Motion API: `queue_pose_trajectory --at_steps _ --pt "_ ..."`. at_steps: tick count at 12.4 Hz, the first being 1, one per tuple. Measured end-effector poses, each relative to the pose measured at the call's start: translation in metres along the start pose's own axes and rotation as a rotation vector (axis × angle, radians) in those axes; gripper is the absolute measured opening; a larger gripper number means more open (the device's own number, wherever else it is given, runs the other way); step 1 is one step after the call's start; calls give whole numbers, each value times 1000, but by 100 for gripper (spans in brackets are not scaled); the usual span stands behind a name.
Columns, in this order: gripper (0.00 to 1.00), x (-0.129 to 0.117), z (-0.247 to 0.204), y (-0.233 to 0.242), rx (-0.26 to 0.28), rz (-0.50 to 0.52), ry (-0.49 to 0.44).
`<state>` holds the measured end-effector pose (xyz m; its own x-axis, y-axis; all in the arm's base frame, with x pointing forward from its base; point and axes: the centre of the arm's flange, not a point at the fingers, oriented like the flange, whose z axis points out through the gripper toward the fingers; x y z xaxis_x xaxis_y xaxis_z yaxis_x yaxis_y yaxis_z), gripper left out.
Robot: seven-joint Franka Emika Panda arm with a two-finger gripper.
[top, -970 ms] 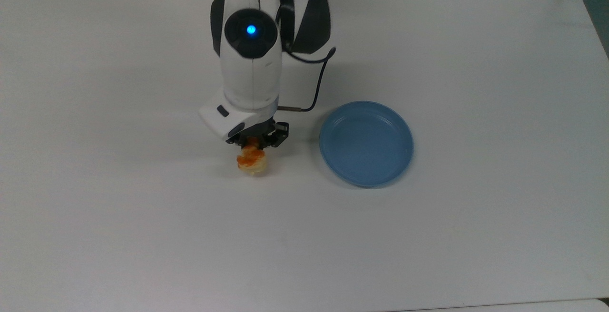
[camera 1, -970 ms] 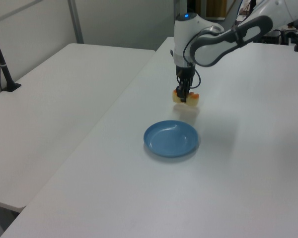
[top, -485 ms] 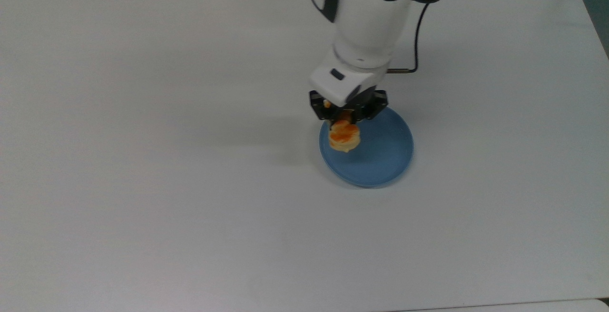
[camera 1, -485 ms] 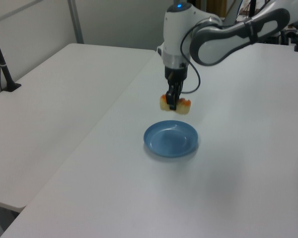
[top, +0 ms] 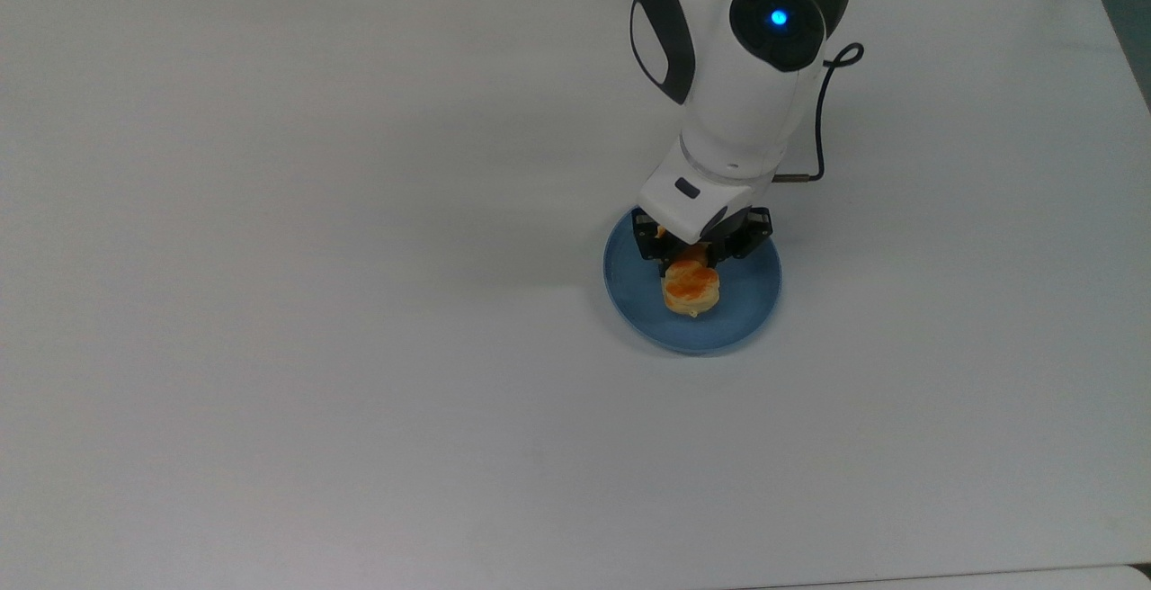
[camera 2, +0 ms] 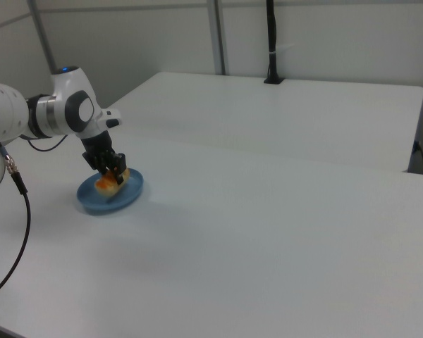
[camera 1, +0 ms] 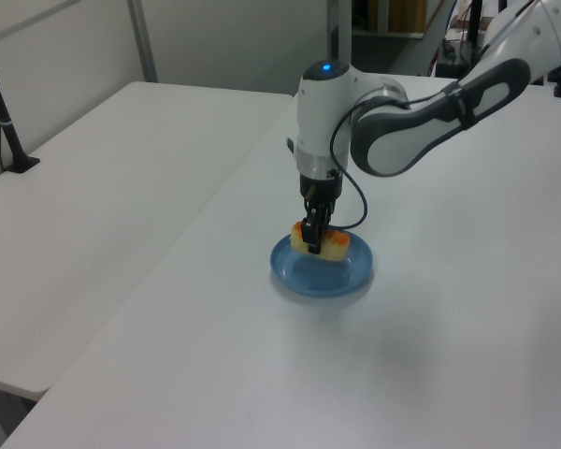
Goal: Put the bread onto the plate
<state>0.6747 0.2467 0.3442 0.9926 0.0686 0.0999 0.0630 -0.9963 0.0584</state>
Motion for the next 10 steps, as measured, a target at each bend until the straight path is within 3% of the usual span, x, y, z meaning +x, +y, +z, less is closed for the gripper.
queue_pose_trajectory --at_steps 4,7,10 --pt "60 1 18 -2 2 -3 -1" --pt "99 6 5 -5 7 -7 31" --pt "100 12 -50 5 15 8 95"
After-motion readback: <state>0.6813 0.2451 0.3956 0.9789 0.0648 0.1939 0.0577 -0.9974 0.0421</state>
